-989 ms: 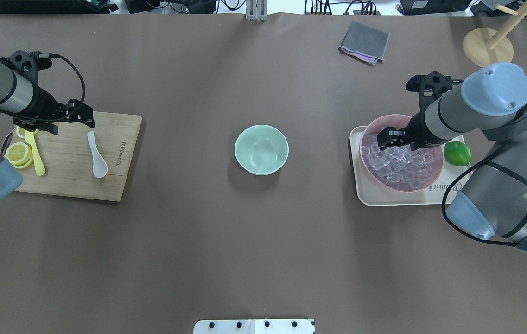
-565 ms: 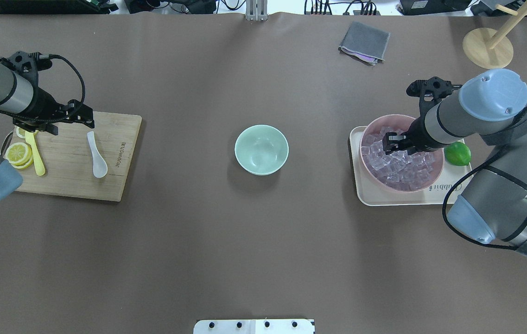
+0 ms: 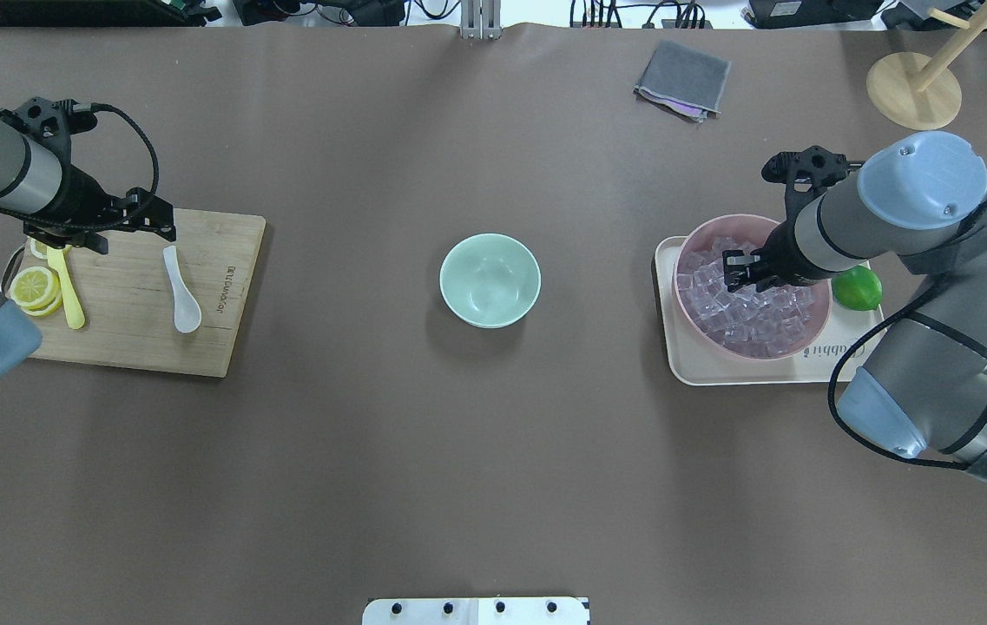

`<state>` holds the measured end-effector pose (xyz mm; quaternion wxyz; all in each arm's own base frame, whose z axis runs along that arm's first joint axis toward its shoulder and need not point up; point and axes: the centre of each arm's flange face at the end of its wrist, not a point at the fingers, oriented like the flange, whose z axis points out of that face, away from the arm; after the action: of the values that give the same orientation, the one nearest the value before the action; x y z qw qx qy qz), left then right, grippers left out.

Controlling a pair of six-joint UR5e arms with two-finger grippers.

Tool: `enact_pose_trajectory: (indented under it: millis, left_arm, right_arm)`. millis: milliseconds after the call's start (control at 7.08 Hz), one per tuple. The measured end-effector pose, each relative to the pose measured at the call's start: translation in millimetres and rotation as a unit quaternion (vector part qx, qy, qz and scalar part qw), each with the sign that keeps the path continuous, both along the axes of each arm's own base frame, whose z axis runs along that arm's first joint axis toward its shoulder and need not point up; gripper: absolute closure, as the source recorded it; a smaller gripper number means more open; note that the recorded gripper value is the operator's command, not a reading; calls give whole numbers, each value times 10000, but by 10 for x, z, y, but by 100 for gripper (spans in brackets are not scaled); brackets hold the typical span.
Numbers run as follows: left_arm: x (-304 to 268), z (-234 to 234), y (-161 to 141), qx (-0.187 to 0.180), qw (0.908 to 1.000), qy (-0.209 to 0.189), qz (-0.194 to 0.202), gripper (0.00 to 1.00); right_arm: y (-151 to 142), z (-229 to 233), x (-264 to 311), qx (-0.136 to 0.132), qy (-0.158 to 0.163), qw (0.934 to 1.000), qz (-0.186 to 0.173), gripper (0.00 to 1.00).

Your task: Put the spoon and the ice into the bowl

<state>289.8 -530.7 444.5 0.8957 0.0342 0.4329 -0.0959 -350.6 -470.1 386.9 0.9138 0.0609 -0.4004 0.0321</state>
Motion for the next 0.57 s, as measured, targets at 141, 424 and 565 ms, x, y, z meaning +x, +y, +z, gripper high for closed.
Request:
enact_pose_trajectory:
  millis: [141,424,565]
  left_arm:
    - [48,23,19,-40,10000,-10,24,15]
    - [227,126,55,-185,9998,-80,82,29]
    - [314,187,64,-211,9996,-153,91,36]
  right_arm:
    - [-44,-197,-7,-31,8,10000,13,100]
    - [-255,-853,-52,-72,28,9999,109,100]
    - [-319,-1165,-95,-77,-40,9998,174,100]
